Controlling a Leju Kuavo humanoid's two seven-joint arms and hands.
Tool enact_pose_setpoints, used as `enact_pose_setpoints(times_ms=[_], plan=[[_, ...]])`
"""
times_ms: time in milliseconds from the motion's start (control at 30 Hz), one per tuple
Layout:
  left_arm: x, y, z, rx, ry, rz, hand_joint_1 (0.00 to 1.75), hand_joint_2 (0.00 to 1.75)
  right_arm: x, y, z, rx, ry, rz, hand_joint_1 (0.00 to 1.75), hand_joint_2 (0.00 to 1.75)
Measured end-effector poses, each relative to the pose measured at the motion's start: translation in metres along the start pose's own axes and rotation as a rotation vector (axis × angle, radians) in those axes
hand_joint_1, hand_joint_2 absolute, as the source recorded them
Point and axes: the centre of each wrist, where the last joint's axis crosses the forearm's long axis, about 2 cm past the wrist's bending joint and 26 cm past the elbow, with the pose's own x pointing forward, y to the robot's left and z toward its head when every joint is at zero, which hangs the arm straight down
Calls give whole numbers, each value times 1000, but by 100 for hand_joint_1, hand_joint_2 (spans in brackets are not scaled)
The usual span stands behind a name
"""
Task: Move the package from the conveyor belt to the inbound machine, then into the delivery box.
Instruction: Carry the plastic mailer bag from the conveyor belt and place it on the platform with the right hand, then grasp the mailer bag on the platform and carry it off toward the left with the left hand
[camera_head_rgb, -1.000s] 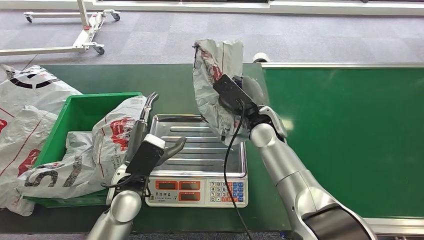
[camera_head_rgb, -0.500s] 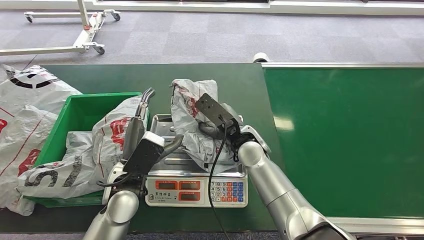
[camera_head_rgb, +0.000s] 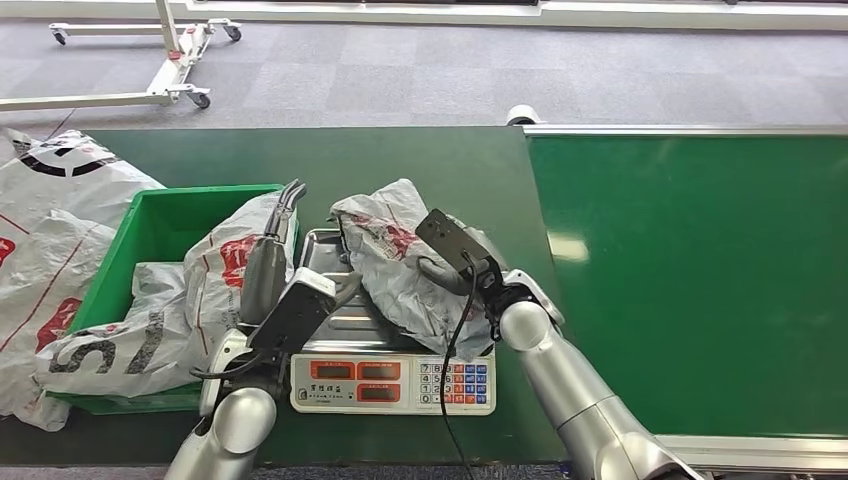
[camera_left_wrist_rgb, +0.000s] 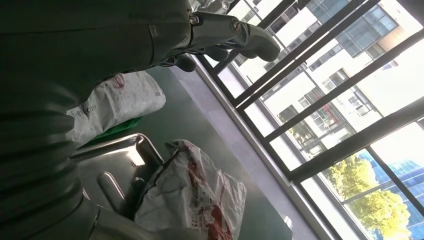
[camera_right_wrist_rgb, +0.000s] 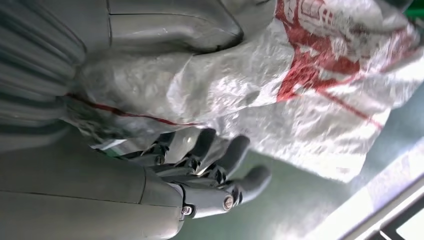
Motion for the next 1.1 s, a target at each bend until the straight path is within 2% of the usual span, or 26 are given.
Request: enact_pose_setpoints(times_ms=[133, 333, 567, 867, 967, 1100], plan=[[1, 9, 2, 106, -44, -94, 0, 175, -3, -11, 13, -69, -42, 27, 0, 175], [3, 25, -2, 205, -116, -417, 0, 175, -12, -28, 38, -159, -90, 94, 0, 175], [-1, 38, -30, 275, -193, -896, 0, 175, -24, -45, 64, -254, -121, 180, 0, 175], [-32, 35, -55, 207, -195, -1060, 0, 175, -46, -52, 93, -315, -117, 221, 0, 175], [-37, 25, -63, 134, -207, -1118, 0, 175, -52, -51, 100, -320, -114, 226, 0, 175], [-46, 11, -69, -26, -291, -1211, 0, 175, -59, -48, 106, -318, -109, 232, 0, 175]])
